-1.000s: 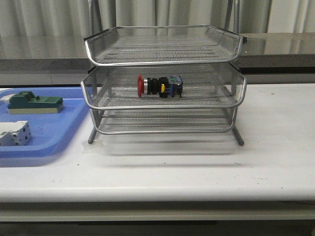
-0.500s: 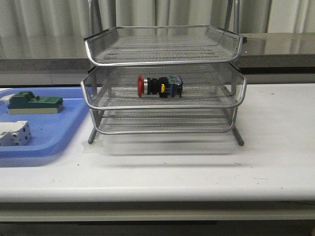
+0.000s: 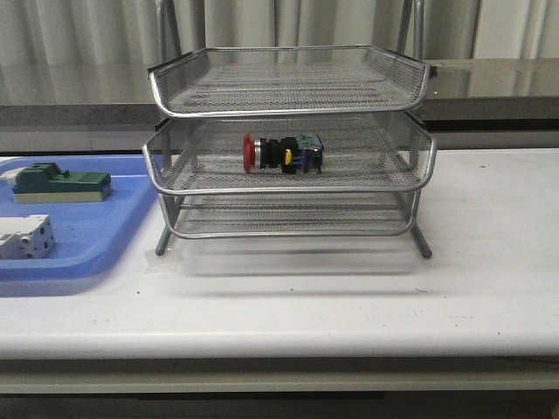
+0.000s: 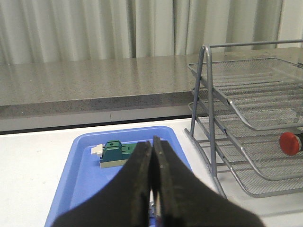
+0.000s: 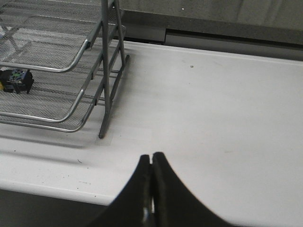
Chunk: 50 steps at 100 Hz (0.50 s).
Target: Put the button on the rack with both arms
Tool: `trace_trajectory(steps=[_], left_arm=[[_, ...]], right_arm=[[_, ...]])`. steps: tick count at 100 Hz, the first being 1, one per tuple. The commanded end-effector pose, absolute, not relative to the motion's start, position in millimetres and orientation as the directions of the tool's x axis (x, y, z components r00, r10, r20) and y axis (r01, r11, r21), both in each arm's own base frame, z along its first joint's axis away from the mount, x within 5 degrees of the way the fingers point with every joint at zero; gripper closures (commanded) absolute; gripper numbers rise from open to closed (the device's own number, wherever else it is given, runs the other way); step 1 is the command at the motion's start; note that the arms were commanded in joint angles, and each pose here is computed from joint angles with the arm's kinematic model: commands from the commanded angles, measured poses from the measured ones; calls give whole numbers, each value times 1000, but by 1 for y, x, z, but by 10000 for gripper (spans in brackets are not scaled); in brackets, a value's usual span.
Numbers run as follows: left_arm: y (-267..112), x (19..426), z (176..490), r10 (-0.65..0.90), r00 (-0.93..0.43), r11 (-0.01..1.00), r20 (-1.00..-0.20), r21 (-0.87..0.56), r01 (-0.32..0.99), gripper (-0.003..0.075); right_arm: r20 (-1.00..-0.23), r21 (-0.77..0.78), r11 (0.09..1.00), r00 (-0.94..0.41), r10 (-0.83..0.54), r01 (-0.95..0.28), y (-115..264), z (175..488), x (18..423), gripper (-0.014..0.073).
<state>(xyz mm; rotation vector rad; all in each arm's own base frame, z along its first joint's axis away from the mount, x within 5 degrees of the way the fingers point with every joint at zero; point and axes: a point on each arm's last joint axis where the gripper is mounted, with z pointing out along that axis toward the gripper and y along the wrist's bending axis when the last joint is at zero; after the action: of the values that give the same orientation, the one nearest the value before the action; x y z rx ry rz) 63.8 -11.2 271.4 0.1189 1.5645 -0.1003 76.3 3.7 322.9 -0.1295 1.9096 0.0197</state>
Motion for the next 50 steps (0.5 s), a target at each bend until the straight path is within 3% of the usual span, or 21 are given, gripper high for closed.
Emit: trace_trajectory(steps=[1,14,30,50], left_arm=[[-8,64,286,-19,87,995,-996,-10,104,740],[-8,64,286,-19,87,995,-996,-10,104,740],[-8,64,286,-19,87,995,-996,-10,104,740],[-8,64,286,-19,87,995,-996,-10,104,740]], right_arm=[[-973,-35,992,-223,-61,-118,5,332,74,655],[-982,25,992,-191,2,-120,5,320,66,655],[-994,-2,992,-108,-16,-129,6,300,59,655],[-998,53,997,-35,51,-60,3,270,51,655]])
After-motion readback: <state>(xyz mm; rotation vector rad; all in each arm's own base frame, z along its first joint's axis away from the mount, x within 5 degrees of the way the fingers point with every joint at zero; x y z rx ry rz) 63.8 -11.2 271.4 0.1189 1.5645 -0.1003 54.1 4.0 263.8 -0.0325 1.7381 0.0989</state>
